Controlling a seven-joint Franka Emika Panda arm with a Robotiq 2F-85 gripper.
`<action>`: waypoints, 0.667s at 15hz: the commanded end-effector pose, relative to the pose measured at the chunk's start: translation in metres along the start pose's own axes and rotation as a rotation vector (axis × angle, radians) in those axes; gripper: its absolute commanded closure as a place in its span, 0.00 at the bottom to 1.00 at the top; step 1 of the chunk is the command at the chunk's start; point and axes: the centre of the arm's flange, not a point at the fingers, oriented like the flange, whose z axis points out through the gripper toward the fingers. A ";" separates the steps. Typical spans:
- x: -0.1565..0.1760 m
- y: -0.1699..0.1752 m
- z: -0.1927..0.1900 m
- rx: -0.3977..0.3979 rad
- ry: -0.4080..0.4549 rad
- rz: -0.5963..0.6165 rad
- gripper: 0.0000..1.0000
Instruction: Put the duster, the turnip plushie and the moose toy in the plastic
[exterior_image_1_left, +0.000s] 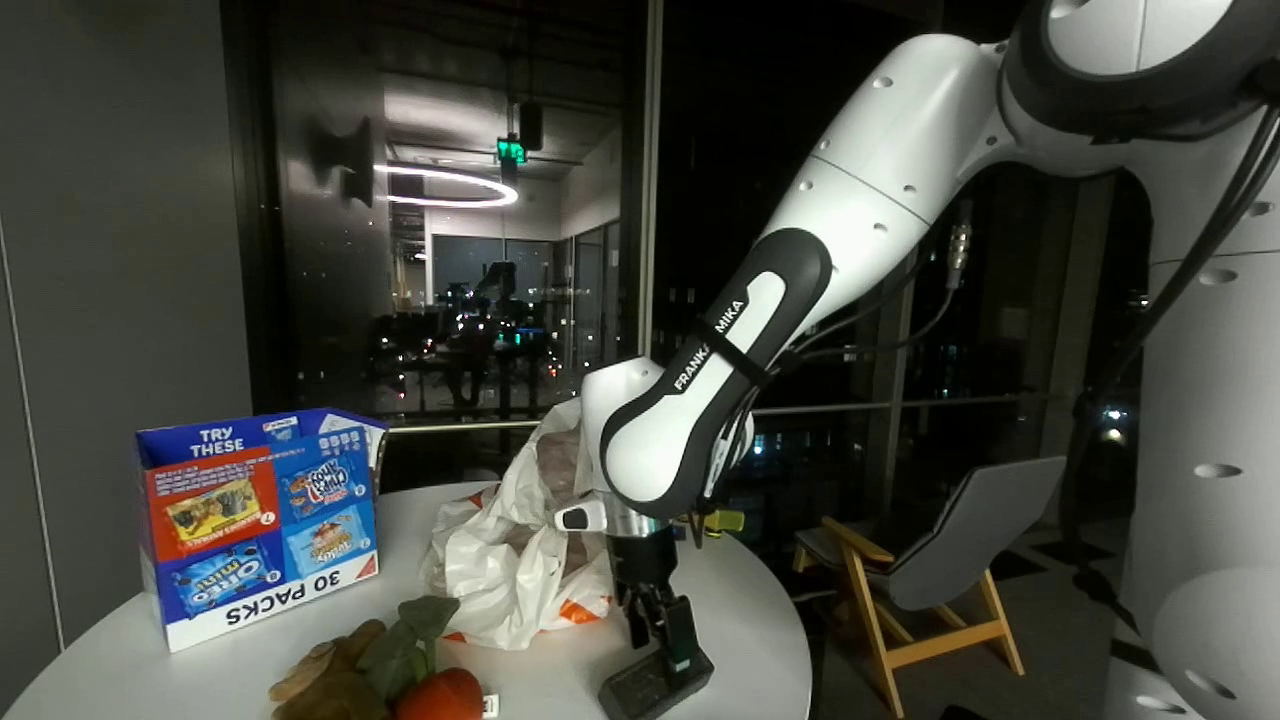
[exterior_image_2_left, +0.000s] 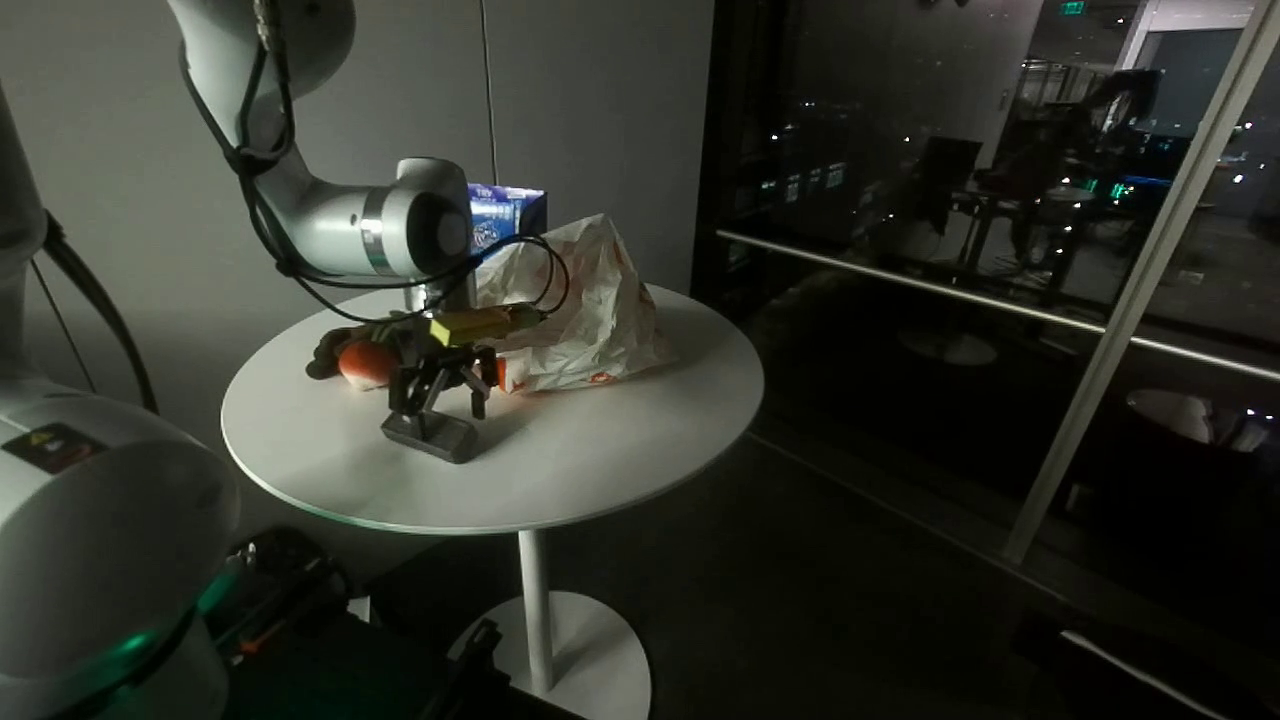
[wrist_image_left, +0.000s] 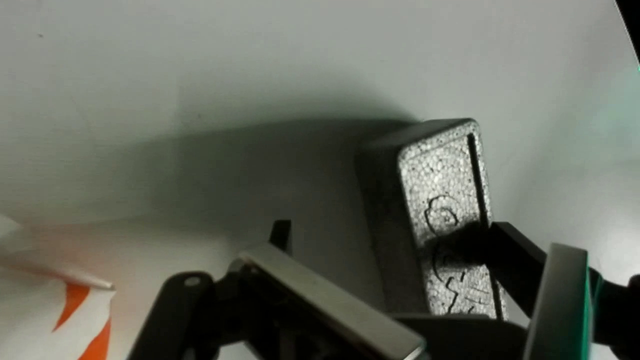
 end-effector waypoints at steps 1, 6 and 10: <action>-0.006 0.003 0.006 0.000 -0.010 -0.071 0.00; -0.012 0.013 0.019 0.004 0.030 -0.115 0.44; -0.012 0.005 0.010 -0.050 0.024 -0.074 0.73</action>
